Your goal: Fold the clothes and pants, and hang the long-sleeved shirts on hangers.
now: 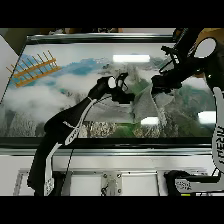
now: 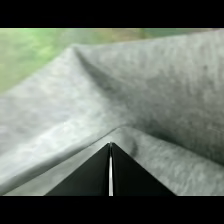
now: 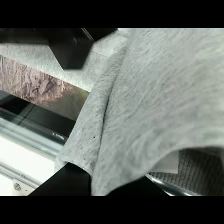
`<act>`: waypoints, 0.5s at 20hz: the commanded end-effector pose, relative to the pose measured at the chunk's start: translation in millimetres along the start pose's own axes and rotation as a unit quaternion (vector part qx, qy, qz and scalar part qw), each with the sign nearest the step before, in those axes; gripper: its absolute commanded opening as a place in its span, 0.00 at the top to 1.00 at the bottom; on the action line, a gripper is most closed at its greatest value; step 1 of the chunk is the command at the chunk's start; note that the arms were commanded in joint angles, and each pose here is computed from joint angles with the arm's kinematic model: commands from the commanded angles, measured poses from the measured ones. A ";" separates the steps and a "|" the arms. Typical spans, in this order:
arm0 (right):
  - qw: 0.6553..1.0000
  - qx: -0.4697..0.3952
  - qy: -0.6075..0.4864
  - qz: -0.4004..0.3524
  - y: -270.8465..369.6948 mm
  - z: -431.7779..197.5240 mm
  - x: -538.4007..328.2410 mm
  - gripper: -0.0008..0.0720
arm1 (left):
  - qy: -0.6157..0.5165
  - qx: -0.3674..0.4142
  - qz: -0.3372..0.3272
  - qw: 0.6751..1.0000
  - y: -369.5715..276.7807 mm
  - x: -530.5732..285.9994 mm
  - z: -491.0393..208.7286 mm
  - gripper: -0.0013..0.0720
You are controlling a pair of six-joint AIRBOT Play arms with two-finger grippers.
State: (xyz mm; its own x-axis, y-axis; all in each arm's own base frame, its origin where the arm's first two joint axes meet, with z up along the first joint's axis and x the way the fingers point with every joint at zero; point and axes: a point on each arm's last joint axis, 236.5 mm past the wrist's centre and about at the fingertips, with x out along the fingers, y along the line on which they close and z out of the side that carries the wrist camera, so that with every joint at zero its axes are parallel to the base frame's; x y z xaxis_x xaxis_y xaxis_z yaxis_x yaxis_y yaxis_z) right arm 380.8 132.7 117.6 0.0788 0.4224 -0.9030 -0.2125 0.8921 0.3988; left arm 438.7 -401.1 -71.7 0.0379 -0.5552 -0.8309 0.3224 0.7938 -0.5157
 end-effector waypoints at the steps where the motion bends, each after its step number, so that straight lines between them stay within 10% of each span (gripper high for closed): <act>1: 1.000 -0.009 0.007 -0.001 18.8 -0.5 11.4 0.96 | -0.027 -0.037 0.012 0.999 44.1 -51.6 20.7 0.97; 10: 0.997 -0.061 0.037 0.026 101.6 2.0 92.6 0.96 | -0.167 -0.109 0.046 0.979 149.1 -231.1 52.6 0.97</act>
State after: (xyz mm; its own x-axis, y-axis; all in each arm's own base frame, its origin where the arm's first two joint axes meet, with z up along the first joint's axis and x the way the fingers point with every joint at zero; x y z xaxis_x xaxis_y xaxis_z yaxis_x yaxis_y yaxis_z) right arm 370.8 225.7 90.3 0.0079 0.4376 -0.8991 -0.3100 0.8559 0.4139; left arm 520.3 -216.5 26.0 0.3003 -0.5242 -0.7969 0.1317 0.8502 -0.5096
